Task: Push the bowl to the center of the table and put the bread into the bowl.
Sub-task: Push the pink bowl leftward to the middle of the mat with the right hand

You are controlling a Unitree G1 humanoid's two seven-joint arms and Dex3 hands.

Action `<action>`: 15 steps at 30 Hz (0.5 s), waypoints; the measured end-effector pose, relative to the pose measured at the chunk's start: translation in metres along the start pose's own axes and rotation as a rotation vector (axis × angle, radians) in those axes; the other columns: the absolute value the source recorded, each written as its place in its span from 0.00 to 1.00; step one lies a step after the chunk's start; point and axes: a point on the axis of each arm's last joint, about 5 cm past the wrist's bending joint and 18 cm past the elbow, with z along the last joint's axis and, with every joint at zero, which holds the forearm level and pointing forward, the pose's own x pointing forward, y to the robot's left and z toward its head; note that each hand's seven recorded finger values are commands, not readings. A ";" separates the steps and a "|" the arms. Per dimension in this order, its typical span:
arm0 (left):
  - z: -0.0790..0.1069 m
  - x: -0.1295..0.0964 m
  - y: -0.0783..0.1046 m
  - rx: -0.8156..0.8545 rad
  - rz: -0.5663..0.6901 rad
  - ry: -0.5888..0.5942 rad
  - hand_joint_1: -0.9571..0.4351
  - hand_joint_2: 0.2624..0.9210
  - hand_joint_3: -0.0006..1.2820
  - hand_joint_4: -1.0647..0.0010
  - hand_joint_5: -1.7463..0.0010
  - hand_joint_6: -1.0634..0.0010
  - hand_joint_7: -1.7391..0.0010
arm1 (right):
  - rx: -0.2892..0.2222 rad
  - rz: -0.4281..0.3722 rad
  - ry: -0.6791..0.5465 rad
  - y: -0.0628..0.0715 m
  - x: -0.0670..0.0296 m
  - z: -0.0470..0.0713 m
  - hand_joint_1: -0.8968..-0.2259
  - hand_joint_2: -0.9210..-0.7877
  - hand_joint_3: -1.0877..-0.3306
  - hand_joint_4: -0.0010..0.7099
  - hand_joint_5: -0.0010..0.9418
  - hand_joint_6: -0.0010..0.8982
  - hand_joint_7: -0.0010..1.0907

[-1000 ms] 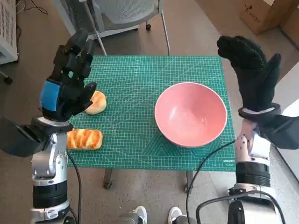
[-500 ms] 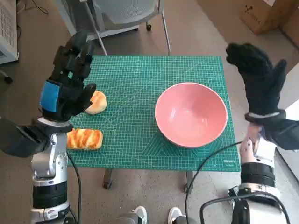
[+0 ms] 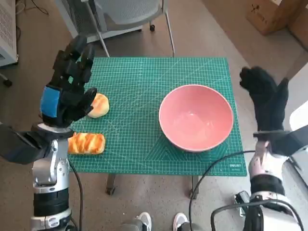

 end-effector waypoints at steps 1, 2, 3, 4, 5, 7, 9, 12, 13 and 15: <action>0.000 0.000 0.000 0.000 0.000 0.001 0.22 1.00 0.27 0.93 0.99 1.00 0.77 | 0.001 -0.011 0.016 0.000 -0.0019 -0.002 0.53 0.00 0.63 0.25 0.00 0.32 0.00; 0.000 0.000 0.000 0.000 0.000 0.002 0.22 1.00 0.27 0.93 0.99 1.00 0.77 | 0.002 -0.019 0.025 0.001 -0.0030 -0.003 0.53 0.00 0.63 0.25 0.00 0.32 0.00; 0.000 -0.001 0.000 0.001 0.001 0.003 0.22 1.00 0.27 0.93 0.99 1.00 0.77 | 0.002 -0.027 0.038 0.001 -0.0045 -0.005 0.53 0.00 0.63 0.25 0.00 0.32 0.00; 0.000 -0.001 0.000 0.001 0.001 0.004 0.22 1.00 0.27 0.93 0.99 1.00 0.77 | 0.000 -0.033 0.051 0.001 -0.0057 -0.007 0.53 0.00 0.63 0.25 0.00 0.32 0.00; -0.001 -0.001 0.001 0.002 0.002 0.005 0.22 1.00 0.27 0.93 0.99 1.00 0.77 | -0.002 -0.036 0.065 0.002 -0.0070 -0.008 0.53 0.00 0.63 0.25 0.00 0.32 0.00; -0.001 -0.001 0.001 0.002 0.003 0.006 0.22 1.00 0.27 0.93 0.99 1.00 0.77 | 0.001 -0.042 0.083 0.004 -0.0083 -0.011 0.53 0.00 0.63 0.25 0.00 0.32 0.00; -0.001 -0.002 0.001 0.003 0.003 0.007 0.22 1.00 0.27 0.93 0.99 1.00 0.77 | 0.008 -0.047 0.102 0.007 -0.0095 -0.013 0.54 0.00 0.62 0.25 0.00 0.32 0.00; -0.001 -0.002 0.001 0.003 0.005 0.009 0.22 1.00 0.27 0.93 0.99 1.00 0.77 | 0.021 -0.046 0.127 0.010 -0.0105 -0.016 0.55 0.00 0.62 0.24 0.00 0.31 0.00; -0.001 -0.003 0.001 0.003 0.005 0.010 0.22 1.00 0.27 0.93 0.99 1.00 0.77 | 0.026 -0.045 0.136 0.012 -0.0109 -0.018 0.56 0.00 0.62 0.24 0.00 0.31 0.00; -0.001 -0.003 0.001 0.004 0.008 0.014 0.22 1.00 0.27 0.93 0.99 1.00 0.77 | 0.033 -0.042 0.158 0.015 -0.0117 -0.020 0.56 0.00 0.61 0.24 0.00 0.31 0.00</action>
